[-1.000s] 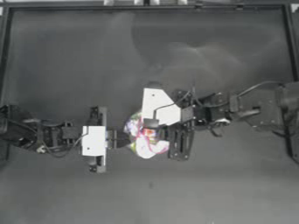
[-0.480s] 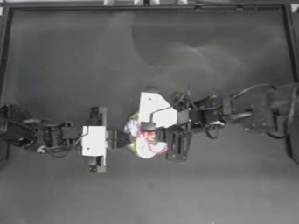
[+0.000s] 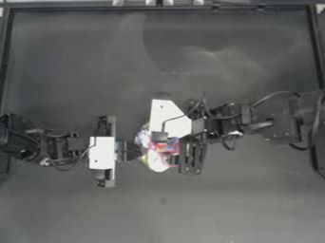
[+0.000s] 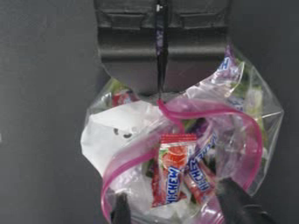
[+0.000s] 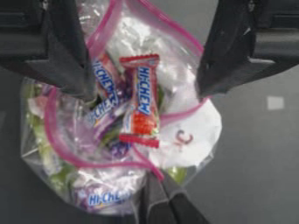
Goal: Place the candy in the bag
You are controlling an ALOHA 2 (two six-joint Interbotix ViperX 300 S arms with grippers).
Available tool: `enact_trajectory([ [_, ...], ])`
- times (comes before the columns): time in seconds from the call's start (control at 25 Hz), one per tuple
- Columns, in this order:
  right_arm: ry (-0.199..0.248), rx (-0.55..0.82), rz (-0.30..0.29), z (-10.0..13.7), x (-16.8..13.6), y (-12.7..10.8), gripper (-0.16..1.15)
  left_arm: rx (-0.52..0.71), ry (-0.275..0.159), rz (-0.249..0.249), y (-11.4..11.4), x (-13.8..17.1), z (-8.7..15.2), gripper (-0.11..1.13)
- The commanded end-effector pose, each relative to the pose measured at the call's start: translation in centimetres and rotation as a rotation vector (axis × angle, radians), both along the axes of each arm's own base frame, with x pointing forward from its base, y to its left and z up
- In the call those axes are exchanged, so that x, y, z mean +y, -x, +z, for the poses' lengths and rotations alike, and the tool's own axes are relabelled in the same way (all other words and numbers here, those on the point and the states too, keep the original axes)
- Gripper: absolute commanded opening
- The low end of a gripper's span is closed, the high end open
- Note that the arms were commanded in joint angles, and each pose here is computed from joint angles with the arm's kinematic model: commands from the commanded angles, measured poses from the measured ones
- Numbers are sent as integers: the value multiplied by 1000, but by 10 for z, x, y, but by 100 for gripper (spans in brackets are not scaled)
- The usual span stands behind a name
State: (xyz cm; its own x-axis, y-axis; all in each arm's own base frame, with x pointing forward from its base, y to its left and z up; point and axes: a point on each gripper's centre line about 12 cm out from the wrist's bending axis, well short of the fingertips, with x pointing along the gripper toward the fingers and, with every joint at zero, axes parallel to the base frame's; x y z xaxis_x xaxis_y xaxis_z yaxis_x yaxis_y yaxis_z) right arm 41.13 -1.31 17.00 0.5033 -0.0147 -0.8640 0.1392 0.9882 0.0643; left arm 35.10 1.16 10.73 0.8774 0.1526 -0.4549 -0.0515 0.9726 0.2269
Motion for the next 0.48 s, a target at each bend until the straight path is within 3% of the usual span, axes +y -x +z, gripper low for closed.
enact_trajectory([
  [0.04, 17, -44, 9, 20, -1, -5, 95, -43, 2, 2, -2, 0, 14, 13],
  [0.48, 50, -100, 22, 56, -3, 3, 95, -35, 11, -15, -2, -6, 16, 13],
])
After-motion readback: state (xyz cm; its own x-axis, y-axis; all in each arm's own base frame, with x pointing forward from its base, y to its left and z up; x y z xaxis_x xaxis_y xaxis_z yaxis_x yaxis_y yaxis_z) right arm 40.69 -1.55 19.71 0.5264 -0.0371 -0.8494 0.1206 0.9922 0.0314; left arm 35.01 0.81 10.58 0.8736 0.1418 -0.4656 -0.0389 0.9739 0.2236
